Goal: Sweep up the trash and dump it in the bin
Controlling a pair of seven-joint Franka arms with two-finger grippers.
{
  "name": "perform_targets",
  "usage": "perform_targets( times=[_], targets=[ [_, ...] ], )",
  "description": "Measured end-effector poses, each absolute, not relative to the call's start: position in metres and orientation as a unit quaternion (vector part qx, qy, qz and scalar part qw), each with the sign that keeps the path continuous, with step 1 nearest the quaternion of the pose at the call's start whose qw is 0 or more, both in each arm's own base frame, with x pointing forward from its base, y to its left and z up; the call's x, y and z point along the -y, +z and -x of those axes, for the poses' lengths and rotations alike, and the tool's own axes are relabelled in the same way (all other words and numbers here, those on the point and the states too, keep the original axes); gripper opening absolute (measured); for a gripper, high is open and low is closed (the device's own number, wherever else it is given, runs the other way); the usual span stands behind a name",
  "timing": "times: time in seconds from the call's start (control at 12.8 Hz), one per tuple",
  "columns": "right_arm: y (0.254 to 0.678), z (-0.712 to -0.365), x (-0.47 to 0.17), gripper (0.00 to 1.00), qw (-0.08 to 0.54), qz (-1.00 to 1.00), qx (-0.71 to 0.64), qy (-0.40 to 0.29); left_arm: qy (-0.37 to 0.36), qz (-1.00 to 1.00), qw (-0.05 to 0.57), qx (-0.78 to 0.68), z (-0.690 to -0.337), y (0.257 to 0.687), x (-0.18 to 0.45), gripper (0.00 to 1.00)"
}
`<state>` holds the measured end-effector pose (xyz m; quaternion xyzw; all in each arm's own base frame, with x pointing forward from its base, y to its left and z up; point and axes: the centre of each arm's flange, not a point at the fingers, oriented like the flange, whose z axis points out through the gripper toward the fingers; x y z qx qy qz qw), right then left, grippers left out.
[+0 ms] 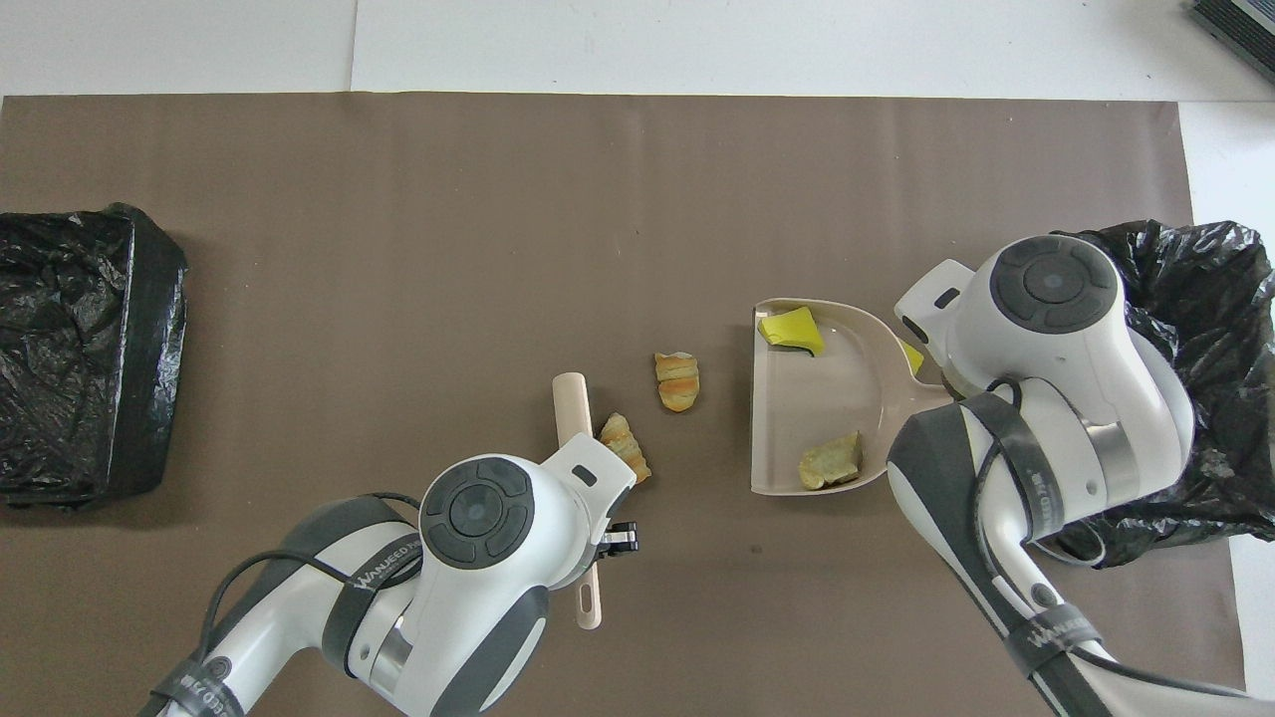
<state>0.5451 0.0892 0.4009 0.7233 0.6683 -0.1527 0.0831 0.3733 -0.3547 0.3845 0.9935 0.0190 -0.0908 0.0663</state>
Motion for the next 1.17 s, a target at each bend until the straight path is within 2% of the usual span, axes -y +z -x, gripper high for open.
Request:
perform_targets(
  times=[0.23,0.55,0.86,1.17],
  targets=[
    [0.382,-0.543,-0.108,0.32,0.094,-0.699,-0.687,-0.174,-0.090,-0.993,0.069,-0.040,-0.401,0.380,0.320,0.26],
    [0.379,-0.536,-0.136,0.32,0.097,-0.682,-0.703,-0.176,-0.094,-0.992,0.066,-0.048,-0.406,0.374,0.310,0.26],
    [0.399,-0.535,-0.149,0.32,0.105,-0.678,-0.696,-0.210,-0.086,-0.993,0.067,-0.050,-0.412,0.347,0.318,0.26],
    [0.421,-0.542,-0.145,0.32,0.164,-0.662,-0.689,-0.244,-0.084,-0.993,0.068,-0.047,-0.410,0.347,0.322,0.26]
  ],
)
